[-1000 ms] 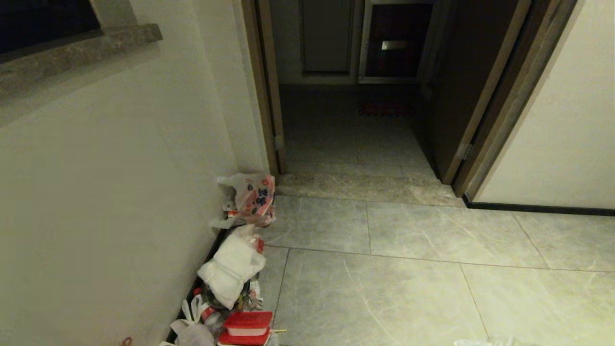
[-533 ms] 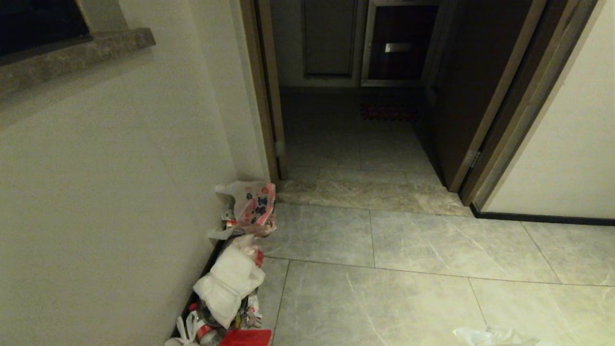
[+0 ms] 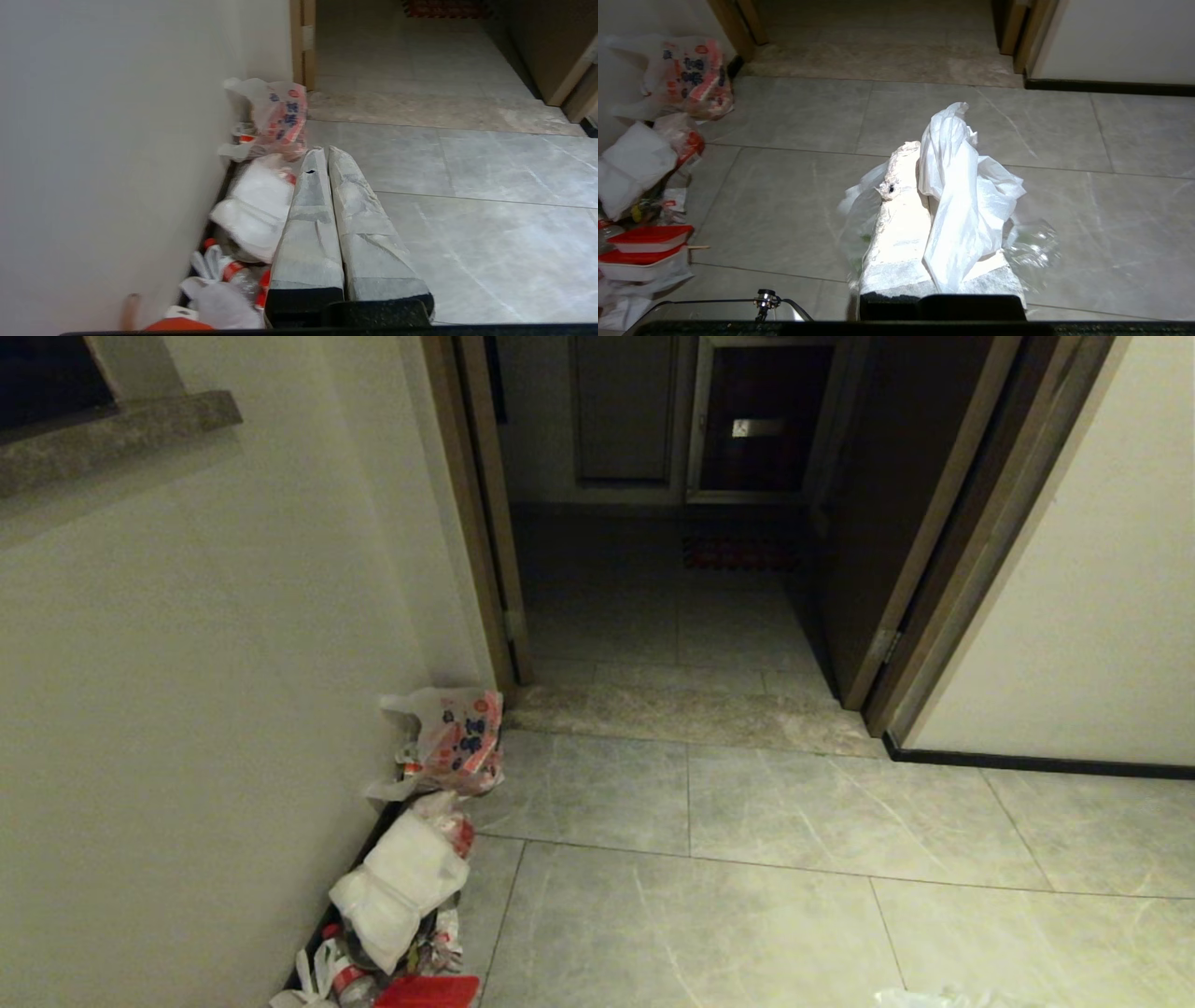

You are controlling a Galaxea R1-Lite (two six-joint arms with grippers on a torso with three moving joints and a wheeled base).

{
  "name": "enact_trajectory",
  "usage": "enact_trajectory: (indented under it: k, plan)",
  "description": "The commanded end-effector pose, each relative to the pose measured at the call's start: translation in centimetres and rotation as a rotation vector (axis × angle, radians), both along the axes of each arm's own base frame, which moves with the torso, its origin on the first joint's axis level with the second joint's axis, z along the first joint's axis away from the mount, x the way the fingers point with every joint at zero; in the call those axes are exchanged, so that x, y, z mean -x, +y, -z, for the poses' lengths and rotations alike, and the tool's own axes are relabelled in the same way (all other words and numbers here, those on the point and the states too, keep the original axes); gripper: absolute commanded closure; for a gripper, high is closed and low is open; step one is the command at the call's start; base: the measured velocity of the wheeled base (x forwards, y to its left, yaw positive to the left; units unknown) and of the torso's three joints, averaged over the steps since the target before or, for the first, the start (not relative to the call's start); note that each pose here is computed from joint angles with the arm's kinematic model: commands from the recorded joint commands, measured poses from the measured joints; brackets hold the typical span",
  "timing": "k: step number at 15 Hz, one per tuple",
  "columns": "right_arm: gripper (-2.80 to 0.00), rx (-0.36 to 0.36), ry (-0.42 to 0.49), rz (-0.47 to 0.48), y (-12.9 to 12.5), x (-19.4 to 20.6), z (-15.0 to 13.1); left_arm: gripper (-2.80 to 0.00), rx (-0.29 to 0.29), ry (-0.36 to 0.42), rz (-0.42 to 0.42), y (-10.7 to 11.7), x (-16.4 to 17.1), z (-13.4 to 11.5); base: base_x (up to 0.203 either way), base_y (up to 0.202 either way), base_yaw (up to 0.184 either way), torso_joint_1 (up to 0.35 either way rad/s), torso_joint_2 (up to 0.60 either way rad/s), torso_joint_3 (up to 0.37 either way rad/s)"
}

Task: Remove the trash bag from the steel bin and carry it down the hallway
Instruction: Put the trash bag at the door

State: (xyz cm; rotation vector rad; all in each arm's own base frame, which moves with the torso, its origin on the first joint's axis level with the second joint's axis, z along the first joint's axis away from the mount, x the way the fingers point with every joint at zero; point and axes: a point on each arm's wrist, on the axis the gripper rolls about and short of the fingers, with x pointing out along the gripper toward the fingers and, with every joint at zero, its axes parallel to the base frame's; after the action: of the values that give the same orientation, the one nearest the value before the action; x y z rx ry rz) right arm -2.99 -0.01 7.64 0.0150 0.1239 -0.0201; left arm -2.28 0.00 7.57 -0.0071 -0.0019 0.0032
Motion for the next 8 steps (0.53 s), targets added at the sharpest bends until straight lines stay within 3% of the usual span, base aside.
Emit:
enact_trajectory:
  k: [1,4,7,8]
  plan:
    - [0.00,0.000,0.002,0.001,0.00,0.00,0.02,0.00,0.001,0.000,-0.001,0.00,-0.01,-0.01,-0.001,-0.193,0.000,0.000,0.00,0.004]
    - [0.00,-0.001,0.002,0.002,0.00,0.00,0.02,0.00,-0.001,-0.001,0.000,0.00,-0.01,-0.03,0.000,-0.147,0.000,0.004,0.00,0.000]
    - [0.00,-0.001,0.002,0.001,0.00,0.00,0.02,0.00,-0.001,-0.001,0.002,0.00,-0.01,-0.03,0.000,0.000,0.000,0.023,-0.15,-0.116]
    - [0.00,-0.002,0.003,0.001,0.00,-0.01,0.01,0.00,-0.001,-0.001,0.002,0.00,-0.01,-0.03,0.000,-0.019,0.132,0.012,-0.05,-0.041]
